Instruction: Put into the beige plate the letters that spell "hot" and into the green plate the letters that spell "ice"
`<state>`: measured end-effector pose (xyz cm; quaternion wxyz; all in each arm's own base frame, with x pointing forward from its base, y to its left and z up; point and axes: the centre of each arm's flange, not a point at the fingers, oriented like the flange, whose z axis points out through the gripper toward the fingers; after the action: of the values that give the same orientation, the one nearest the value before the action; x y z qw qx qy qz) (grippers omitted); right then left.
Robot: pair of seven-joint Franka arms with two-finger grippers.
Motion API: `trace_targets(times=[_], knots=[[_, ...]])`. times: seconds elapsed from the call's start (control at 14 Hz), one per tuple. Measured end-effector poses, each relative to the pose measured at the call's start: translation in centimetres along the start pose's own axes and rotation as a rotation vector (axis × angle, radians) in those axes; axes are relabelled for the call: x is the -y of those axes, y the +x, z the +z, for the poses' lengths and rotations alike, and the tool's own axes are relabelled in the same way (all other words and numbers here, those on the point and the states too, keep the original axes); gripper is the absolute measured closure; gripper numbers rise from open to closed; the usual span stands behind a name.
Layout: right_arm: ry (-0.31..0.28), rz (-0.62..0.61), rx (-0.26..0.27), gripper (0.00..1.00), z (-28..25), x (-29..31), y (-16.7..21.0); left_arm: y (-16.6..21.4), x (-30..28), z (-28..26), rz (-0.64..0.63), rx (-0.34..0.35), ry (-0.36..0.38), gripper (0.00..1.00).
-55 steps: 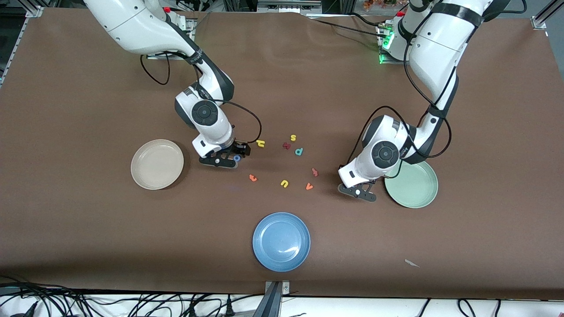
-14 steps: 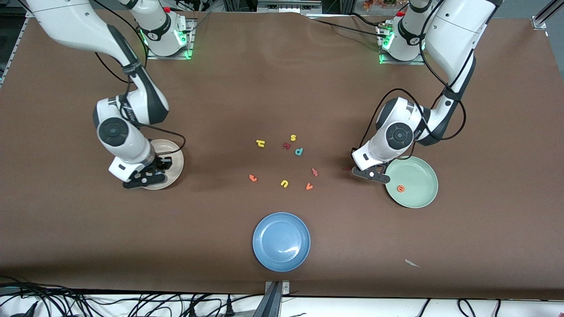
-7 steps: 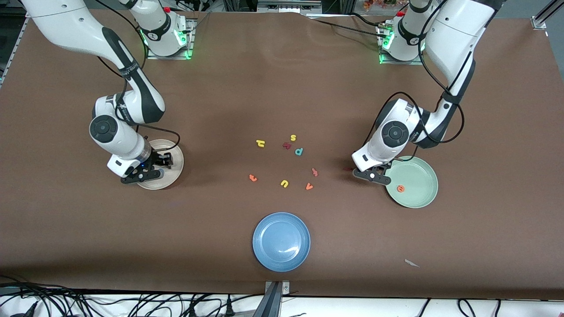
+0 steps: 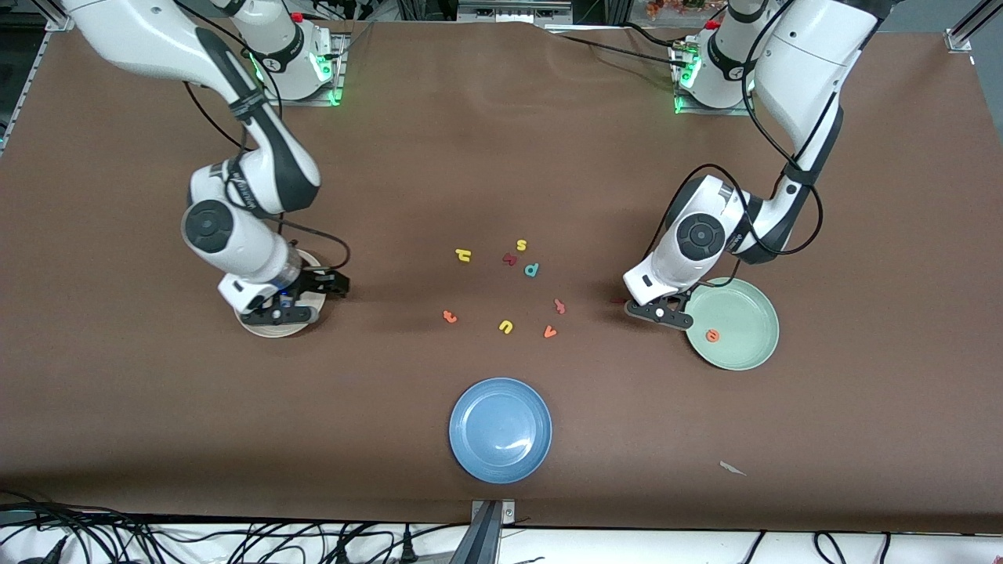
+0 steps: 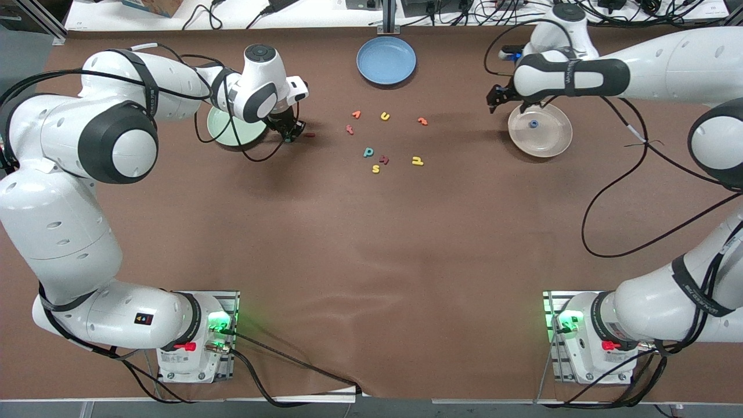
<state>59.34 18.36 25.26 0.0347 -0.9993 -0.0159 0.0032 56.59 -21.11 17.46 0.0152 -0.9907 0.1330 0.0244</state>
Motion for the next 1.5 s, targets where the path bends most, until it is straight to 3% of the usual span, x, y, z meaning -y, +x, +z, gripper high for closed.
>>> trace_targets(times=[0.36,0.5,0.79,1.0,1.21,1.36,1.5], knots=[[0.029,-0.091,-0.012,0.0,1.3,9.4,-0.1,2.3,1.8,-6.4,-0.032,0.067,0.055,0.76],[0.01,-0.177,-0.024,0.0,2.5,11.7,0.1,3.0,3.6,-9.2,-0.038,0.082,0.083,0.76],[-0.041,-0.367,-0.034,0.0,5.3,15.4,-0.3,3.0,10.3,-8.8,-0.038,0.094,0.171,0.76],[-0.038,-0.493,-0.034,0.0,6.8,17.9,-0.4,2.8,12.0,-7.8,-0.033,0.108,0.172,0.5],[-0.03,-0.552,-0.039,0.0,7.9,20.3,-0.6,3.1,8.9,-8.1,-0.002,0.096,0.155,0.22],[-0.03,-0.588,-0.046,0.0,8.4,20.5,0.0,3.2,5.9,-8.5,-0.022,0.09,0.104,0.02],[-0.027,-0.622,-0.053,0.0,8.9,20.4,1.0,3.1,2.6,-8.9,-0.084,0.088,0.056,0.0]])
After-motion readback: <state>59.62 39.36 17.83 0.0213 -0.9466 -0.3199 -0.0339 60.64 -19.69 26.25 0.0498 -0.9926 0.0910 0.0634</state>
